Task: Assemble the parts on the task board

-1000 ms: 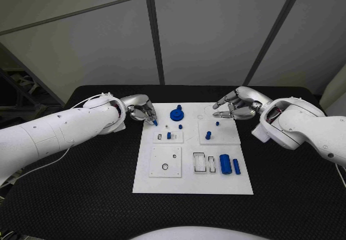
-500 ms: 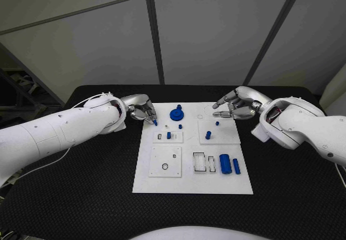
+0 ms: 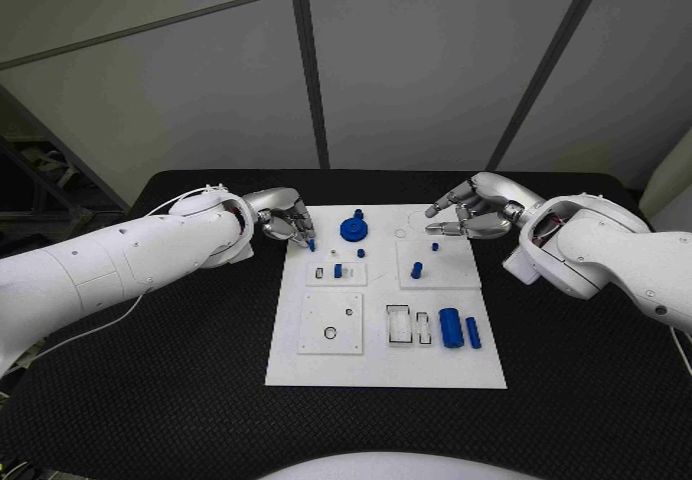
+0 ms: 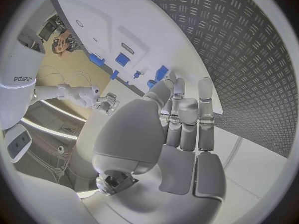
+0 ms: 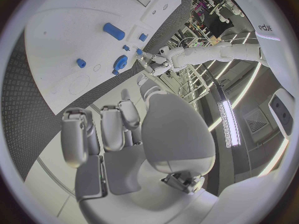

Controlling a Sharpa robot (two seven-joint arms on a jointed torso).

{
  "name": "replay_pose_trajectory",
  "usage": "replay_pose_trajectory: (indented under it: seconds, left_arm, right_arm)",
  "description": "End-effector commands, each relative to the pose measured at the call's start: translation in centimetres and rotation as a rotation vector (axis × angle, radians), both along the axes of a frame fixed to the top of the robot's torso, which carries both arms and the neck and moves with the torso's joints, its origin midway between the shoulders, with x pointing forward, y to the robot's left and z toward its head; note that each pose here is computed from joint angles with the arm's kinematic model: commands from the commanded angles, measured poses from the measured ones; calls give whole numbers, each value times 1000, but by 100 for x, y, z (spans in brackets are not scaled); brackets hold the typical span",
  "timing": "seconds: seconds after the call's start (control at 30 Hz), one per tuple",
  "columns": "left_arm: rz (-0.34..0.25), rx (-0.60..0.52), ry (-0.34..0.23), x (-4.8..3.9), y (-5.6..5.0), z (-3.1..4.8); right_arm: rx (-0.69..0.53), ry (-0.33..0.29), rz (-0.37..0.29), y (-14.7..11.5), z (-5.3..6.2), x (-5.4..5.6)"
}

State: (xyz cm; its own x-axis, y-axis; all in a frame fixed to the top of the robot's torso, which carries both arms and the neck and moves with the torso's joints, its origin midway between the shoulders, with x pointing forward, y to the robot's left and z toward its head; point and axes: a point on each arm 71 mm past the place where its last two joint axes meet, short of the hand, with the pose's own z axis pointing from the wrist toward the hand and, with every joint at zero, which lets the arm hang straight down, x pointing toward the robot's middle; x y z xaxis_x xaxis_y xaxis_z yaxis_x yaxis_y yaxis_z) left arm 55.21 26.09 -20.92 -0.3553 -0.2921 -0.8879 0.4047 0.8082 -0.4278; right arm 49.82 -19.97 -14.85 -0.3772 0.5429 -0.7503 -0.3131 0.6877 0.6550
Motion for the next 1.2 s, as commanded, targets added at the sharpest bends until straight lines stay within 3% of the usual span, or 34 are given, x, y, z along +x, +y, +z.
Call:
replay_pose_trajectory:
  seconds: [0.03,0.47,0.73,0.83,0.97,1.1,1.2]
  left_arm:
    - [5,2,-5,8,-1,11]
    - [40,10,-8,16,123,24]
    - [127,-77,-36,75,305,245]
    - [190,-138,41,75,377,343]
    - [252,-164,207,50,418,410]
    - [298,-115,374,-20,419,442]
    - [325,-57,454,-61,402,454]
  right_arm:
    - [2,-5,11,14,15,-4]
    - [2,-7,8,5,15,0]
    - [0,-7,-2,-31,11,11]
    - [-2,-6,-5,-43,11,11]
    - [-3,-6,-9,-57,10,11]
    - [-5,-5,-12,-67,9,12]
    - [-6,-4,-14,-75,8,14]
